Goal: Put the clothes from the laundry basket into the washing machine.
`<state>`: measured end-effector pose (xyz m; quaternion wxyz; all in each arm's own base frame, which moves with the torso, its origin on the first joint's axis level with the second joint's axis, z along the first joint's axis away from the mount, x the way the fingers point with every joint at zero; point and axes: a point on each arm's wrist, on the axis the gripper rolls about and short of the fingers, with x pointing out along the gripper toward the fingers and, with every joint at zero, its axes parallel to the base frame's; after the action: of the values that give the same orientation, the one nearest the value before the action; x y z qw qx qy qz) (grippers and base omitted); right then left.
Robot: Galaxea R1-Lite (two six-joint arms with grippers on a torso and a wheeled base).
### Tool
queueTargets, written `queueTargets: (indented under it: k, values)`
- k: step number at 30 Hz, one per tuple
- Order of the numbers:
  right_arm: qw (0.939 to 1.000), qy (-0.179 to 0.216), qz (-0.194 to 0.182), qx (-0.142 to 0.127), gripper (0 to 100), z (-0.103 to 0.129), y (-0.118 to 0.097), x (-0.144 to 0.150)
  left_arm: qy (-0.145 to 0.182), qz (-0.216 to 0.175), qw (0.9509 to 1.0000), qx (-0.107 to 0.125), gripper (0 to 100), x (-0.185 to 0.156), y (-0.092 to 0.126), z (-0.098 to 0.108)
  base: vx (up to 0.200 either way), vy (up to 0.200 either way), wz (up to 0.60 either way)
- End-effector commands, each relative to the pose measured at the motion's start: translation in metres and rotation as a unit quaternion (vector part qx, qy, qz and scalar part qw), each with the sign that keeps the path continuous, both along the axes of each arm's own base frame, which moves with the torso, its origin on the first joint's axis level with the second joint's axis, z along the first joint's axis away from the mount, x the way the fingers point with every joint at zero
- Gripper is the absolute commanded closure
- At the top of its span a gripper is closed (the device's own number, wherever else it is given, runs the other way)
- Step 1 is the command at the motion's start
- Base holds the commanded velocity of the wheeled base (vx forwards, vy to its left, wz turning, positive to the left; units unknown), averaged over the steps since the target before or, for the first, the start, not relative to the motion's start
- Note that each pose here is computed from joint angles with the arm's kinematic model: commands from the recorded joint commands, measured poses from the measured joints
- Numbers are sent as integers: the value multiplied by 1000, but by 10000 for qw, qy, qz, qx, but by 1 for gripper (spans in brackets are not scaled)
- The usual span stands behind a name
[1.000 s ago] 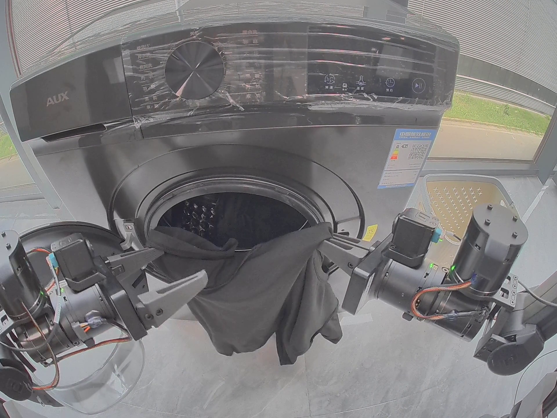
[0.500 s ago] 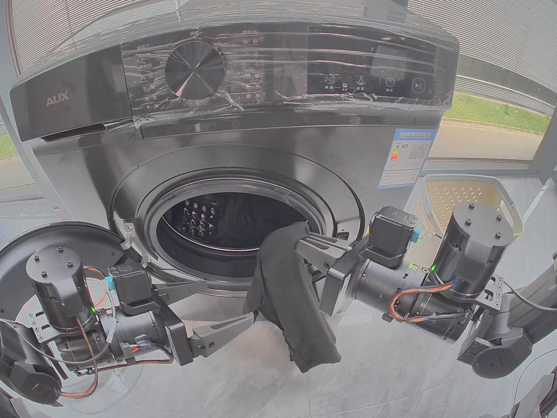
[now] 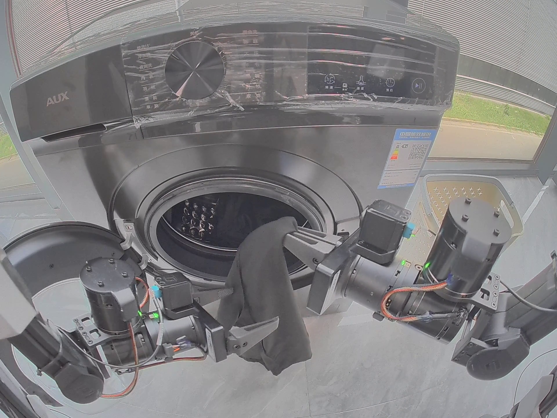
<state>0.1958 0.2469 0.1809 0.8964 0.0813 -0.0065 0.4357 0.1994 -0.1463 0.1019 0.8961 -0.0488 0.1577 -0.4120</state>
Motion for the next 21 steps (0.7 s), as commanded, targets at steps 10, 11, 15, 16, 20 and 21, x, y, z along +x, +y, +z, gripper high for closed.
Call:
queueTargets:
  k: [10,11,15,16,20,21]
  values:
    - [9999,-69,60,94,100,6,4,-4,44,18,9995,303,0,35,-22,-74,0,0,0]
    - [9999,-73,60,100,100,7,4,-4,19,26,9996,286,0,36,-22,-73,0,0,0]
    - [9999,-92,68,124,100,7,4,-4,-45,58,9997,244,0,41,-23,-72,0,0,0]
    - [9998,-116,68,155,100,8,4,-4,-64,97,9997,233,0,43,-22,-71,0,0,0]
    - [9997,-133,83,180,100,9,5,-5,-75,187,9995,240,100,47,-22,-73,0,0,0]
    - [9997,-129,83,174,100,8,5,-6,-149,286,9992,216,100,52,-23,-73,0,0,0]
